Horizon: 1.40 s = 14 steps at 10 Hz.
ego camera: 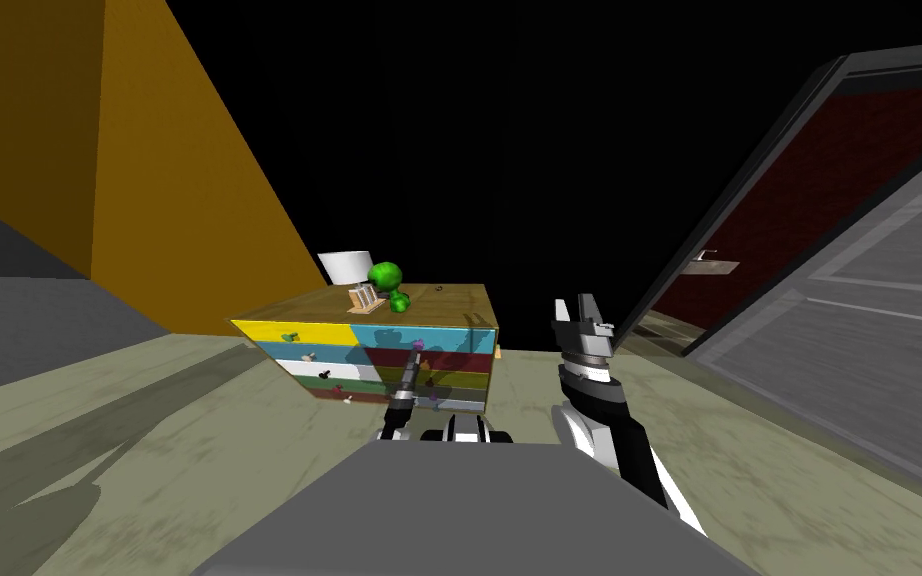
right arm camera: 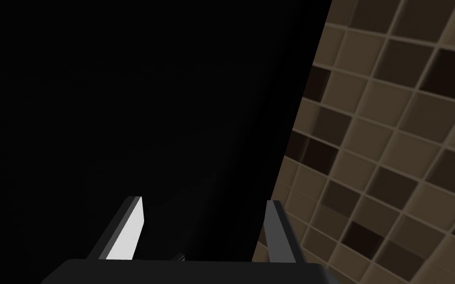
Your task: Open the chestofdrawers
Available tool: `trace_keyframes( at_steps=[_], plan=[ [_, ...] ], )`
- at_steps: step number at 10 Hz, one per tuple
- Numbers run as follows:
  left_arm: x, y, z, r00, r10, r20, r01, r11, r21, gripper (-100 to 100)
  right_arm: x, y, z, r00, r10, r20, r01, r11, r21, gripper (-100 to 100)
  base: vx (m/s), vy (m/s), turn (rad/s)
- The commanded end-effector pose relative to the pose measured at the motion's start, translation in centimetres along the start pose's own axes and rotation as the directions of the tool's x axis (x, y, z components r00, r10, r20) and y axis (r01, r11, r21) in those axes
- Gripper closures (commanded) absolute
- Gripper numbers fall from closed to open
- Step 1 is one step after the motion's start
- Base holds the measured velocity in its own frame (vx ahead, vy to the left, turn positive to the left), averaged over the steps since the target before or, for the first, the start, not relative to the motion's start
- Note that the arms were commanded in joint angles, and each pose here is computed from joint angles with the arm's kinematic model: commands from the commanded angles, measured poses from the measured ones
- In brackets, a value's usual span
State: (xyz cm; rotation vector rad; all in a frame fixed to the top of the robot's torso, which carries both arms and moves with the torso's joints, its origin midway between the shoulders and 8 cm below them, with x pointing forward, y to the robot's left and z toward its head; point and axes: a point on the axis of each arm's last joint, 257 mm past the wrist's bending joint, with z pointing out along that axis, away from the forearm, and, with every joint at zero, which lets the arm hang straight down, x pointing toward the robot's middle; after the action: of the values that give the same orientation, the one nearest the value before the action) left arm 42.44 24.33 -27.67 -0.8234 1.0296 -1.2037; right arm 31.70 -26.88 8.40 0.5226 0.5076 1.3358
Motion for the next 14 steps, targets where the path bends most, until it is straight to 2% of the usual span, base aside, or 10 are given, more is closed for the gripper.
trace_keyframes(
  at_steps=[1,3,4,5,8,10,11,12,13,14],
  plan=[
    [0.0,-0.2,1.3,1.0,-0.002,-0.001,0.002,1.0,0.0,-100,0.0,0.0,0.0,1.0,0.0,0.0,0.0,1.0,0.0,0,0.0,-0.006,0.014],
    [-0.1,-0.4,2.9,1.0,-0.002,-0.003,0.002,1.0,0.0,-100,0.0,0.0,0.0,1.0,0.0,0.0,0.0,1.0,0.0,0,0.004,-0.008,0.014],
    [-0.1,-0.4,2.2,1.0,-0.002,-0.002,0.002,1.0,0.001,-100,0.0,0.0,0.0,1.0,0.0,0.0,0.0,1.0,0.0,0,0.0,0.0,0.0],
    [0.0,-0.2,1.3,1.0,-0.002,-0.001,0.002,1.0,0.0,100,0.0,0.0,0.0,1.0,0.0,0.0,0.0,1.0,0.0,0,0.0,0.003,-0.019],
    [0.1,0.4,0.5,1.0,-0.003,-0.001,0.003,0.9999,-0.013,100,0.0,0.0,0.0,1.0,0.0,0.0,0.0,1.0,0.0,0,-0.002,0.007,-0.008],
    [-2.8,1.5,2.1,0.9977,0.046,0.05,-0.045,0.9988,-0.017,100,0.0,0.0,0.0,1.0,0.0,0.0,0.0,1.0,0.0,0,-0.182,0.053,-0.32],
    [-2.9,1.4,2.8,0.9975,0.045,0.053,-0.045,0.9989,-0.01,100,0.0,0.0,0.0,1.0,0.0,0.0,0.0,1.0,0.0,0,-0.216,0.056,-0.145],
    [-2.8,1.9,2.5,0.9977,0.045,0.052,-0.044,0.9988,-0.022,100,0.0,0.0,0.0,1.0,0.0,0.0,0.0,1.0,0.0,0,-0.075,-0.015,0.03],
    [-4.4,2.2,3.3,0.9944,0.067,0.081,-0.065,0.9976,-0.024,100,0.0,0.0,0.0,1.0,0.0,0.0,0.0,1.0,0.0,0,-0.11,-0.025,-0.162],
    [-4.3,2.5,3.6,0.9947,0.065,0.08,-0.063,0.9977,-0.027,100,0.0,0.0,0.0,1.0,0.0,0.0,0.0,1.0,0.0,0,-0.102,0.008,-0.133]
  ],
)
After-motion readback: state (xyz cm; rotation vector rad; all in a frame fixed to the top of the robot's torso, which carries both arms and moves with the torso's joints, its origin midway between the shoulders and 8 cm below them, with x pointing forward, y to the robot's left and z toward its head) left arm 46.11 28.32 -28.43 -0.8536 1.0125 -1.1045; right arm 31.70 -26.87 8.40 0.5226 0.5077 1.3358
